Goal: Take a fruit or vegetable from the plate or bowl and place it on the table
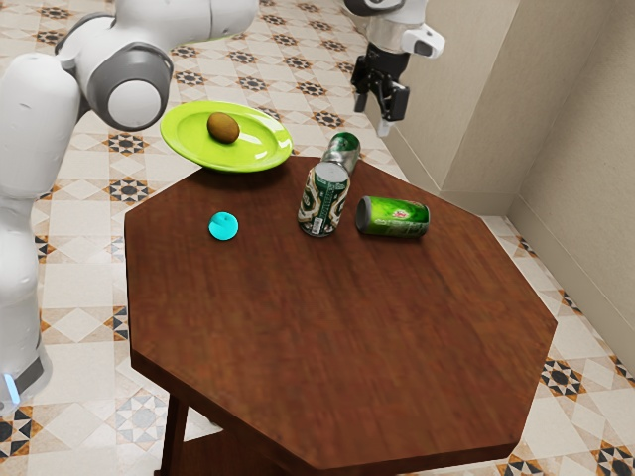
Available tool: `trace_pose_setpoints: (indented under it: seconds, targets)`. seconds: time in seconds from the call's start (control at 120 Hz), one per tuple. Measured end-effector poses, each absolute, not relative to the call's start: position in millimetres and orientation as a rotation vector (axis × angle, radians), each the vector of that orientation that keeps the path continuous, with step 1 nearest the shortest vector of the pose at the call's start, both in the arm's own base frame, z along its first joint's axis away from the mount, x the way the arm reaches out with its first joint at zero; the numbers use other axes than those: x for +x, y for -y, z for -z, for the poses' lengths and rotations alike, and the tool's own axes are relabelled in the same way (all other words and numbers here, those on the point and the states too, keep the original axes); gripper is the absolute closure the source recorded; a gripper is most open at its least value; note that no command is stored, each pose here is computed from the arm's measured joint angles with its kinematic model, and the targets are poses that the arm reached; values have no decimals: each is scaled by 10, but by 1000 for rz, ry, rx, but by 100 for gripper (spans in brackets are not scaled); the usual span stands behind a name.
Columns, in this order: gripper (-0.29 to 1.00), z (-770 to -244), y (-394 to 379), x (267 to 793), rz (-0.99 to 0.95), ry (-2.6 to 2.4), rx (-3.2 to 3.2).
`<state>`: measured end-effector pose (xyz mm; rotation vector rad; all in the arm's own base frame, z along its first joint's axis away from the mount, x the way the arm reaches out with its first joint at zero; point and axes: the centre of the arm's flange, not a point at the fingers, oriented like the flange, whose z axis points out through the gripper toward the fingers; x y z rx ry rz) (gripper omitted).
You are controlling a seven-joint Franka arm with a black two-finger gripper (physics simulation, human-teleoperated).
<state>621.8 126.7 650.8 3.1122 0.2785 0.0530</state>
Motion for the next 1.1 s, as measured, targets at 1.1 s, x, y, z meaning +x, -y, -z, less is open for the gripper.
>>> trace_pose_setpoints:
  seconds: [1.1]
  targets:
    - [0,-6070,-3724,4630,245,-173,3224]
